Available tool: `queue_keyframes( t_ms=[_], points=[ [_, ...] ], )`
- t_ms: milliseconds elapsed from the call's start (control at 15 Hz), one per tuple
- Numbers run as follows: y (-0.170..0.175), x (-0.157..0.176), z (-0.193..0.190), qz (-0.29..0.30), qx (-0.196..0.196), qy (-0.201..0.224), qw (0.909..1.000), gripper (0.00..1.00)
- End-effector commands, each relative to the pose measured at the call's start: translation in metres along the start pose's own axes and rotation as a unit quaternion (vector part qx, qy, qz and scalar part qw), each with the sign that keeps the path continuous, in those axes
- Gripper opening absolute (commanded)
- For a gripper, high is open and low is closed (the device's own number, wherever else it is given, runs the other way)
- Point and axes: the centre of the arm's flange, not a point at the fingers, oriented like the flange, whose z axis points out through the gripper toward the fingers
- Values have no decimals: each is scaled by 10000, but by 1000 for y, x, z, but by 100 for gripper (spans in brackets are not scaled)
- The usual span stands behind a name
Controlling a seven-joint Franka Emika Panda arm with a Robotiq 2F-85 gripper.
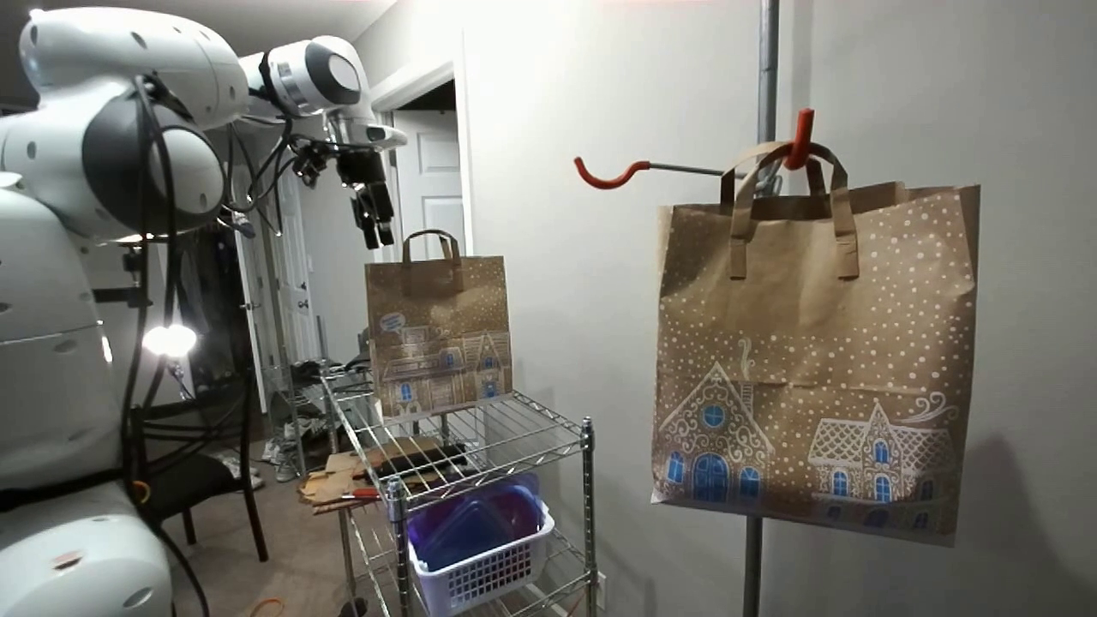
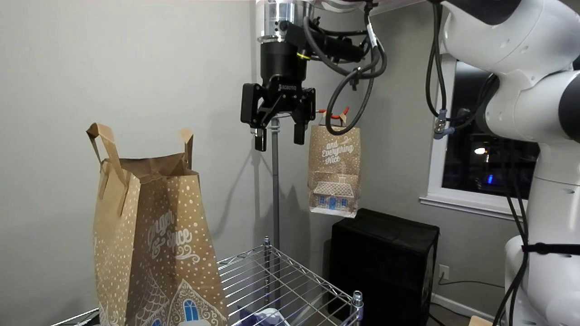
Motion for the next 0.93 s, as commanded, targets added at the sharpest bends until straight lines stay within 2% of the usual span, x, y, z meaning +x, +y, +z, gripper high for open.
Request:
queue_keyframes(
  t_ms=[0, 267, 533, 800, 867],
  points=[
    [0, 0, 0, 0, 0, 0, 10000, 100],
    [0, 0, 0, 0, 0, 0, 10000, 100],
    [-20, 33, 7, -123, 112, 193, 9997, 100],
    [-52, 65, 8, -258, 447, 448, 9977, 100],
    [-61, 69, 4, -384, 662, 501, 9958, 100]
  ],
)
